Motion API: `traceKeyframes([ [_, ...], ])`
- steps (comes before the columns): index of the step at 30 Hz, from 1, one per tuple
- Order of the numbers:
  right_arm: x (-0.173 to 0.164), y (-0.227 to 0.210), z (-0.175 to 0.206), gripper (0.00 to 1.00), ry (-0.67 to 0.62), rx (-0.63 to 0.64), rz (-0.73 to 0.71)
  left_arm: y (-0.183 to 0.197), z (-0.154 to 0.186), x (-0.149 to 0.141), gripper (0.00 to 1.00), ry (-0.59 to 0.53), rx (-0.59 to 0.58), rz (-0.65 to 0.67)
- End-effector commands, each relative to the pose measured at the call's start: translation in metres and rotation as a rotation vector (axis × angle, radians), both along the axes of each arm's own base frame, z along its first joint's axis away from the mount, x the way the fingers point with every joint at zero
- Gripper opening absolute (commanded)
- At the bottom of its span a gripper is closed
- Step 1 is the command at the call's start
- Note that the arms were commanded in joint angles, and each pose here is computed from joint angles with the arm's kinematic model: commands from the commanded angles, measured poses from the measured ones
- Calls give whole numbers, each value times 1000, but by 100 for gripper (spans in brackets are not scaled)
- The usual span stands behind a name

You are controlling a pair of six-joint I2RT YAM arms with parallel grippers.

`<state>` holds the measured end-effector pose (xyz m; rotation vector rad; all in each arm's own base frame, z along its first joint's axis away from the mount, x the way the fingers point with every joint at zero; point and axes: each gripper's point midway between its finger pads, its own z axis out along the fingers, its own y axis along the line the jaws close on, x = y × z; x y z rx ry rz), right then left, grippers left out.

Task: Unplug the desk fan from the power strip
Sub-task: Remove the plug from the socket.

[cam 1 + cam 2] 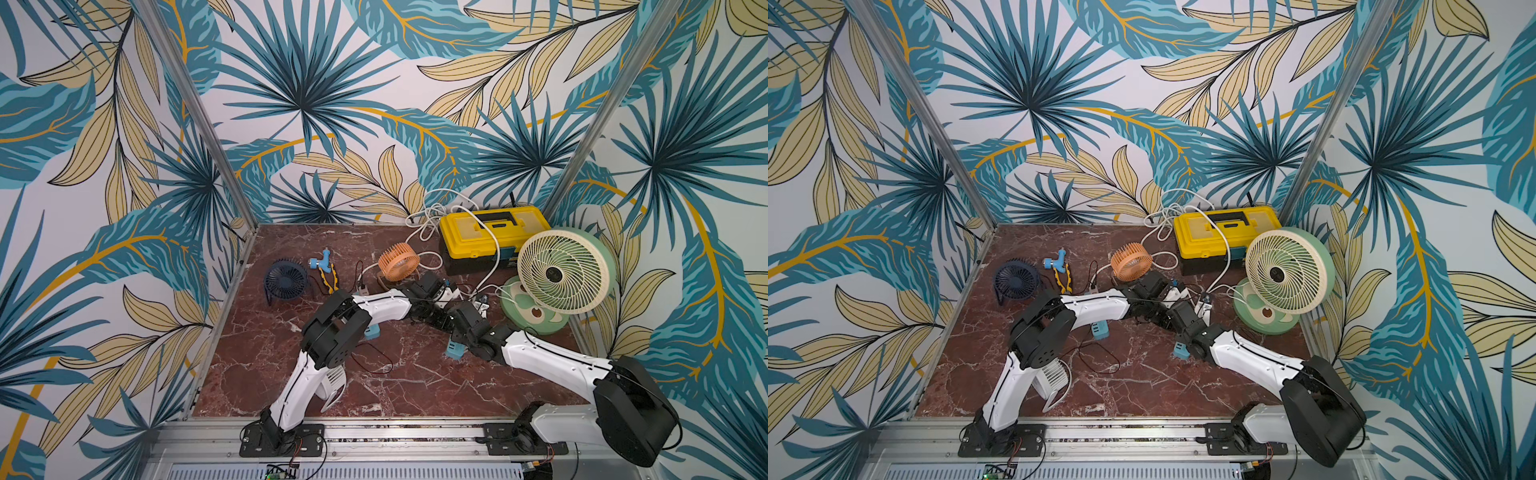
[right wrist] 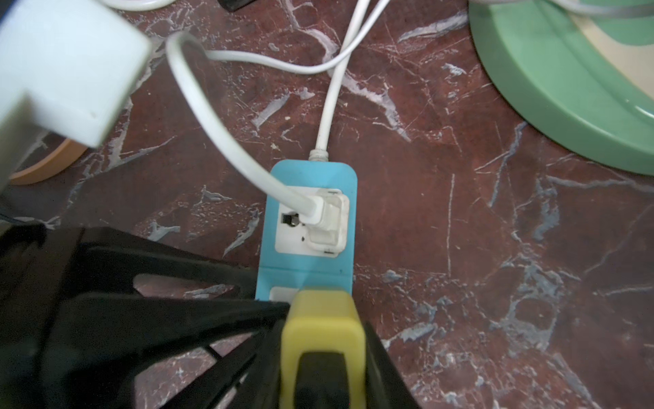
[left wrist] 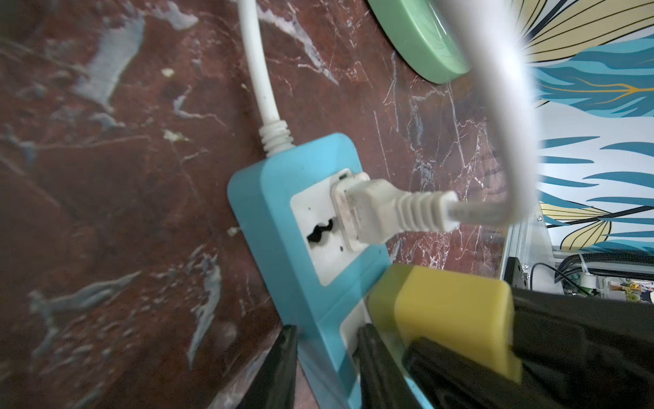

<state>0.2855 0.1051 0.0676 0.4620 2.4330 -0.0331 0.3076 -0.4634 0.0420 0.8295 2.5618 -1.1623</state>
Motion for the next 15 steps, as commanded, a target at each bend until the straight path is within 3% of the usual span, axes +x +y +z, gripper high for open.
traceKeyframes([
  [1,9,11,18,25,-5,-8,-1,23,-47,3,33,22,160,42],
  [5,8,9,28,25,26,-104,-4,25,-50,4,33,8,186,41],
  [15,-1,1,40,26,3,-70,17,26,-48,3,34,-19,210,26],
])
